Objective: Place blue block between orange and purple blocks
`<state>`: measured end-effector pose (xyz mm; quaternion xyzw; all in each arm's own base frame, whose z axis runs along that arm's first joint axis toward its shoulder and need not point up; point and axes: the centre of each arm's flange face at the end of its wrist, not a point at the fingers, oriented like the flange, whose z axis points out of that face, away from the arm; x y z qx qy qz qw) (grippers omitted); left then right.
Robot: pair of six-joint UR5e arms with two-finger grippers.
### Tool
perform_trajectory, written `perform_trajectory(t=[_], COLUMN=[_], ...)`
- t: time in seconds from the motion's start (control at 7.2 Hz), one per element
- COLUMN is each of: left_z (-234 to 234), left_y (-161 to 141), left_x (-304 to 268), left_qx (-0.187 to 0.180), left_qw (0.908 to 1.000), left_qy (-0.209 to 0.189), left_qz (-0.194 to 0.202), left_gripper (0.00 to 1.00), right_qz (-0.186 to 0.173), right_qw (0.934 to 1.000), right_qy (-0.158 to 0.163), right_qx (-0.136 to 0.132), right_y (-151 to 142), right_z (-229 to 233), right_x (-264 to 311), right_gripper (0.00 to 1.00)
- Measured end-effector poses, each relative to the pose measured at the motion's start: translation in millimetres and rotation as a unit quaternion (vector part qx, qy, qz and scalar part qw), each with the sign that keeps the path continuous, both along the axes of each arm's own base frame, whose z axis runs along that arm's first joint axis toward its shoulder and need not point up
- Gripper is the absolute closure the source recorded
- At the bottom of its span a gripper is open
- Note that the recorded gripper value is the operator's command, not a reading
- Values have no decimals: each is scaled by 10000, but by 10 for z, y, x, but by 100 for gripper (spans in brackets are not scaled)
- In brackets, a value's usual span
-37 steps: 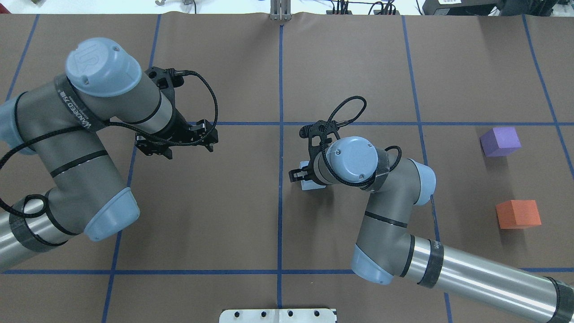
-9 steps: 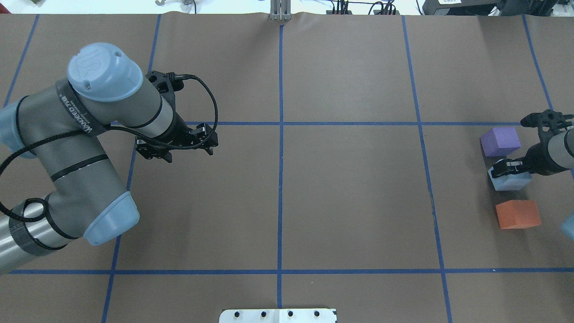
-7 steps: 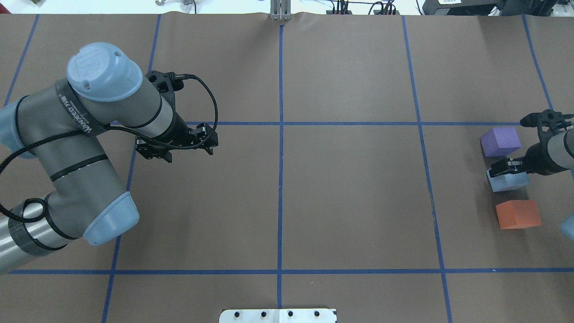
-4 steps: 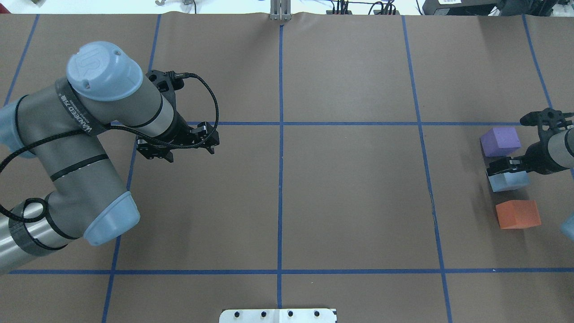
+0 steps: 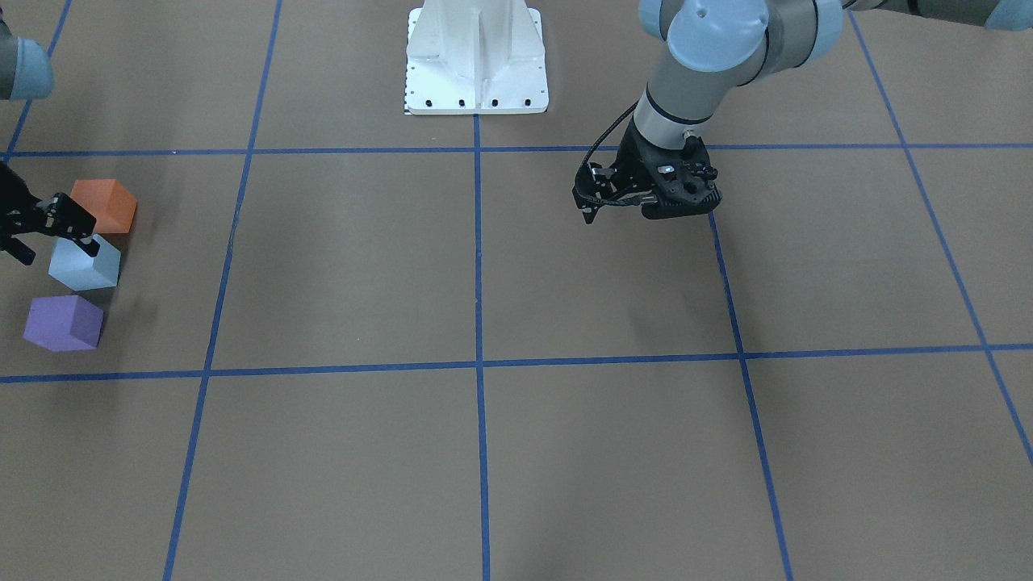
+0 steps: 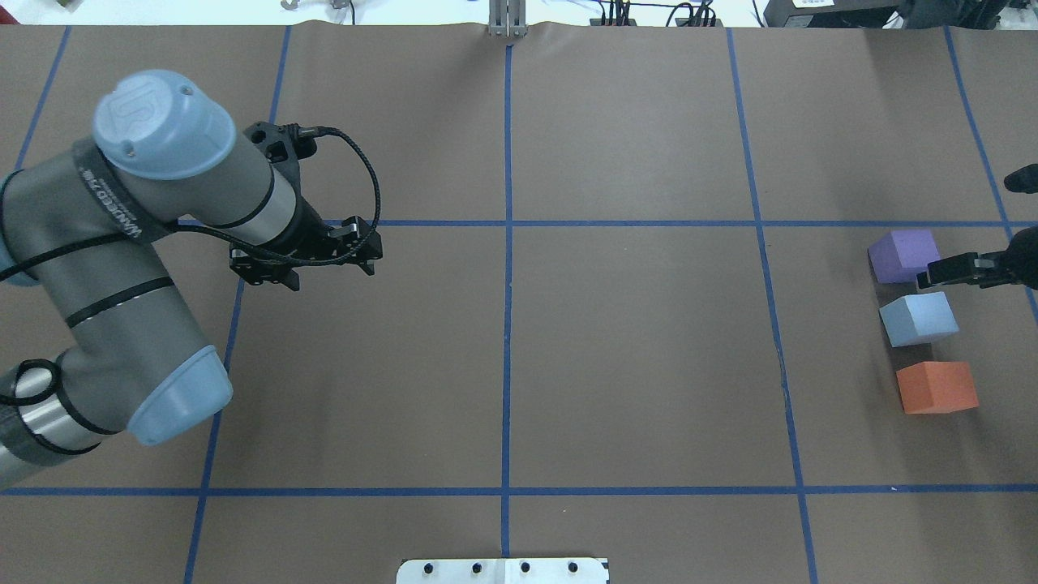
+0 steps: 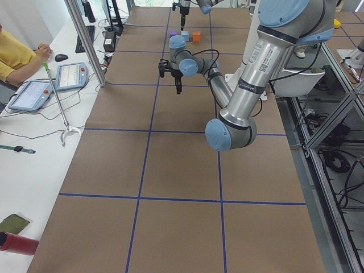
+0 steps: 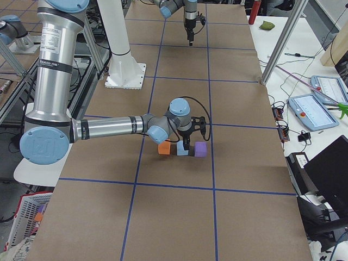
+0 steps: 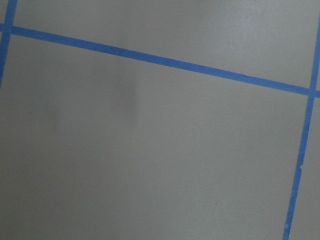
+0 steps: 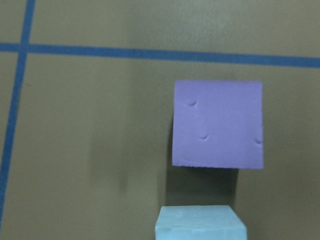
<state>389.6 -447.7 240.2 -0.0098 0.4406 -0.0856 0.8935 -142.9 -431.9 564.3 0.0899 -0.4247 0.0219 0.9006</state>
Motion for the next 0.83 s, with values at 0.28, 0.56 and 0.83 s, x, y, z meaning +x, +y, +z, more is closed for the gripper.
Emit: perform_trajectory(t=[0.28, 0.56, 0.83], left_z=[351, 910, 1607], left_y=[136, 111, -92], left_x=[-699, -1604, -2614], left_qx=[469, 988, 1314], left_qw=[9987, 9932, 9862], left_qy=[-135, -475, -552], left_qz=[126, 395, 837], left_gripper=[0, 0, 0], right_qz=[-6, -186, -374], right_qw=[10000, 9994, 9982], right_qy=[-5, 265, 440], right_qx=[68, 157, 182], right_y=[-108, -274, -404], right_z=[56, 103, 90], right_x=[548, 1119, 1537], right_gripper=[0, 0, 0])
